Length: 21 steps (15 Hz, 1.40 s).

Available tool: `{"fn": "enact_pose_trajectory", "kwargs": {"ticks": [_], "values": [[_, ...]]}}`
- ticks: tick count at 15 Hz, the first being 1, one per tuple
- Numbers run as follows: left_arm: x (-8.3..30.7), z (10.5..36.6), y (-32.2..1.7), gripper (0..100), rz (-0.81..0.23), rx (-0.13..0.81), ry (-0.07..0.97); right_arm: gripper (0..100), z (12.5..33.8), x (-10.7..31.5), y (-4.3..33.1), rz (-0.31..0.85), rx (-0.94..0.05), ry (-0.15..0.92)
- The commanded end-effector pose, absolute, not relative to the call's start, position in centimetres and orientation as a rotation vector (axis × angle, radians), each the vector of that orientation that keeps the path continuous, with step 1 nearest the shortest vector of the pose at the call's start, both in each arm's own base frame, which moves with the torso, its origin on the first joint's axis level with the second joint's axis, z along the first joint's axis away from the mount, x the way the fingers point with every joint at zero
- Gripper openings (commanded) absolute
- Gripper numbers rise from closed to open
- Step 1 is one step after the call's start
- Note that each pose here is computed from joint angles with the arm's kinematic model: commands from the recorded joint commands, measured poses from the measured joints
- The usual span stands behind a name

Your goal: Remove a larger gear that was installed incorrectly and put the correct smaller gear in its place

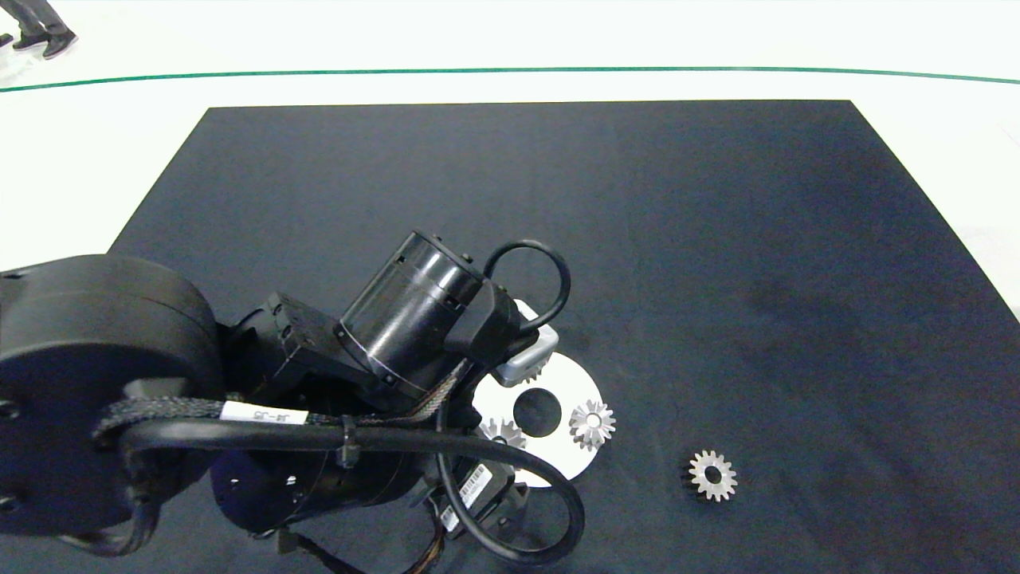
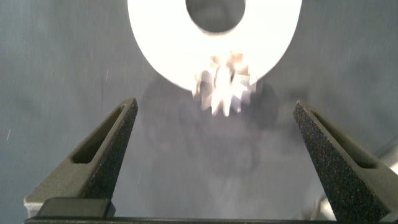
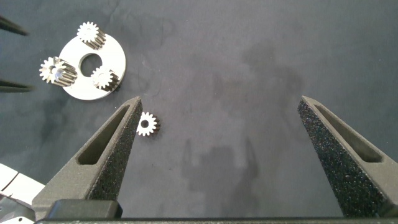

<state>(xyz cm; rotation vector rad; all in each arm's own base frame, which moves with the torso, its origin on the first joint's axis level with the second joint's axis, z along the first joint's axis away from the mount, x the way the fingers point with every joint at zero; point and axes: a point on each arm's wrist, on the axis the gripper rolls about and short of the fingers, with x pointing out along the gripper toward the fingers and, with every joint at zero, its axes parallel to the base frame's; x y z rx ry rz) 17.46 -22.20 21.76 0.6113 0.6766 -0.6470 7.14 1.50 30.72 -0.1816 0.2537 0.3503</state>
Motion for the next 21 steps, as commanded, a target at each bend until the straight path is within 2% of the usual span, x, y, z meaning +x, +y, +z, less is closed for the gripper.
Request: {"fn": "enact_pose_trajectory", "kwargs": {"ticks": [1,4,10,21], "values": [[18.0,19.9,-22.8,100,-0.646,0.635,0.709,100,30.7,7.1,1.5,0.352,-0.183,0.253],[18.1,19.5,-22.9,100,-0.65,0.636,0.721,100,30.7,7.1,1.5,0.363,-0.181,0.256],[19.3,18.8,-23.2,99,-0.697,0.57,0.705,100,30.6,7.1,1.5,0.371,-0.18,0.256],[20.4,17.4,-23.0,77,-0.685,0.548,0.701,100,30.4,7.2,1.6,0.373,-0.181,0.267]]}}
